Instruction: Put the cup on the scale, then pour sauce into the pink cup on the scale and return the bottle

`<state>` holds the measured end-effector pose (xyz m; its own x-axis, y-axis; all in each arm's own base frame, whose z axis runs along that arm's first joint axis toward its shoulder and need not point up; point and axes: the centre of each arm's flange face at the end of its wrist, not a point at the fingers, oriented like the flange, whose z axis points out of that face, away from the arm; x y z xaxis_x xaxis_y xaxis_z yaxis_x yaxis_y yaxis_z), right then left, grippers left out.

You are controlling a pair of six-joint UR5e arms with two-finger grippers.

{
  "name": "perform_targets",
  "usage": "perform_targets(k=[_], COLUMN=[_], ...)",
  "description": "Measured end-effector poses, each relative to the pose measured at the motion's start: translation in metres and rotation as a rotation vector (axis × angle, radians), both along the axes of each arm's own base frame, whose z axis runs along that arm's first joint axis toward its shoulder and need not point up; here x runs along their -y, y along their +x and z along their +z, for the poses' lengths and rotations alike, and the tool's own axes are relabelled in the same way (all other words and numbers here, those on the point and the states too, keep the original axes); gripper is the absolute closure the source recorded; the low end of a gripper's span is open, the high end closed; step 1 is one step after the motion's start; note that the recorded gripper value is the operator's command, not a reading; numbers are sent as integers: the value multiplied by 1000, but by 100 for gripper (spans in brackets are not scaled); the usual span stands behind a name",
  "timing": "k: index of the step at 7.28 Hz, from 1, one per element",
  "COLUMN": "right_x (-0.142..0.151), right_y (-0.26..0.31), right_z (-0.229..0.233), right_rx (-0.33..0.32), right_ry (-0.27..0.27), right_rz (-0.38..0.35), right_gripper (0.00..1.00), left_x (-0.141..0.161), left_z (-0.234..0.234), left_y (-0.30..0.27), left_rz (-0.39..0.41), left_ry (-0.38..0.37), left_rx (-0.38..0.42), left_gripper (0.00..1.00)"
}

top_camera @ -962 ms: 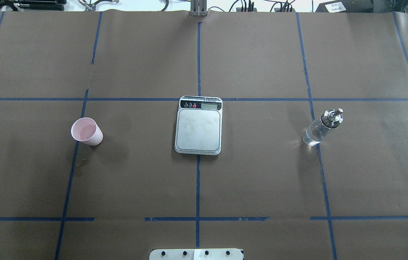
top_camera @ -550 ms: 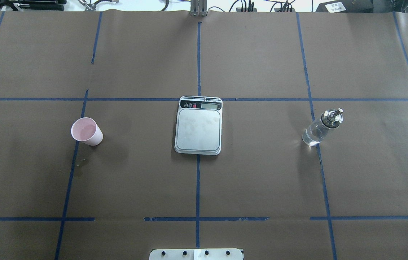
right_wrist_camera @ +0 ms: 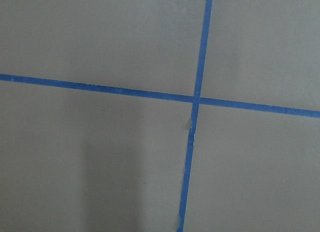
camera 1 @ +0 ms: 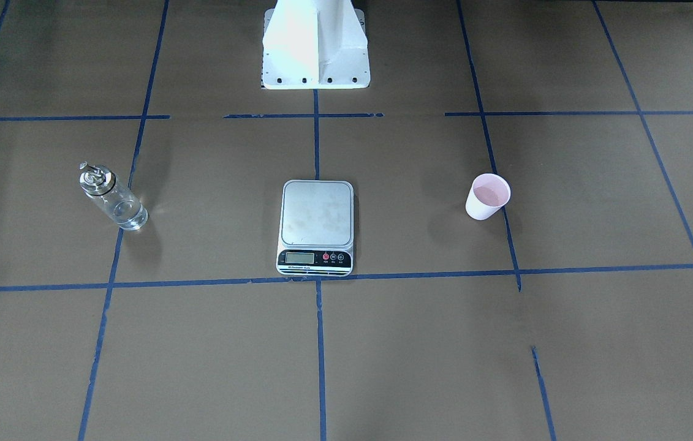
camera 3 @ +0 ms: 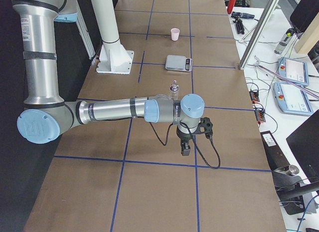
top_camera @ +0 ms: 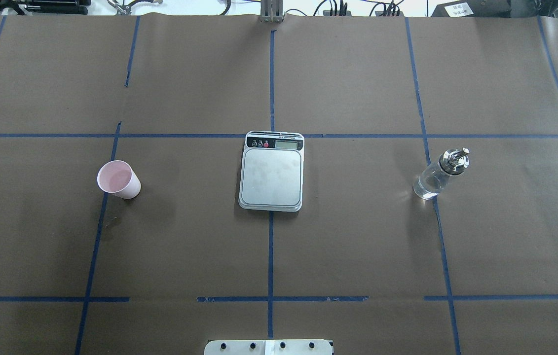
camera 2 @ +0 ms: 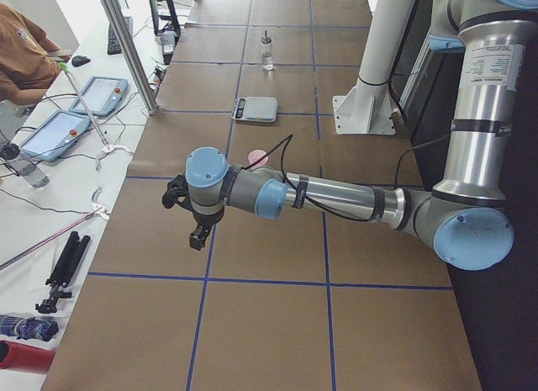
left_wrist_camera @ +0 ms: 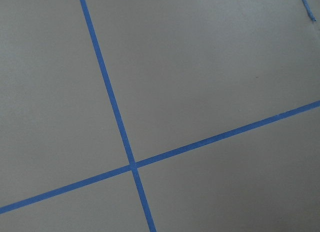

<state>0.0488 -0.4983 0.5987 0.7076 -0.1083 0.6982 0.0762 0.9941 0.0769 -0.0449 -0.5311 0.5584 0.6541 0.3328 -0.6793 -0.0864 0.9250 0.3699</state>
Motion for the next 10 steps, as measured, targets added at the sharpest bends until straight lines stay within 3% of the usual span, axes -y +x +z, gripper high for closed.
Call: perform_targets(k=[5, 7, 10], right_x=[-4, -16, -20], right_y=[-7, -11, -20], right_z=[-8, -10, -12], right_rx=[83, 147, 178], right_ry=[8, 49, 110], right_rz=[-7, -8, -29], right_gripper=[0, 0, 0], left_x=[-2, -2, -28], left_z=[-17, -34, -110], left_y=[8, 48, 163], left_rz=[17, 73, 42], left_ry=[31, 40, -143], left_rx=[-15, -28, -105], left_gripper=[0, 0, 0])
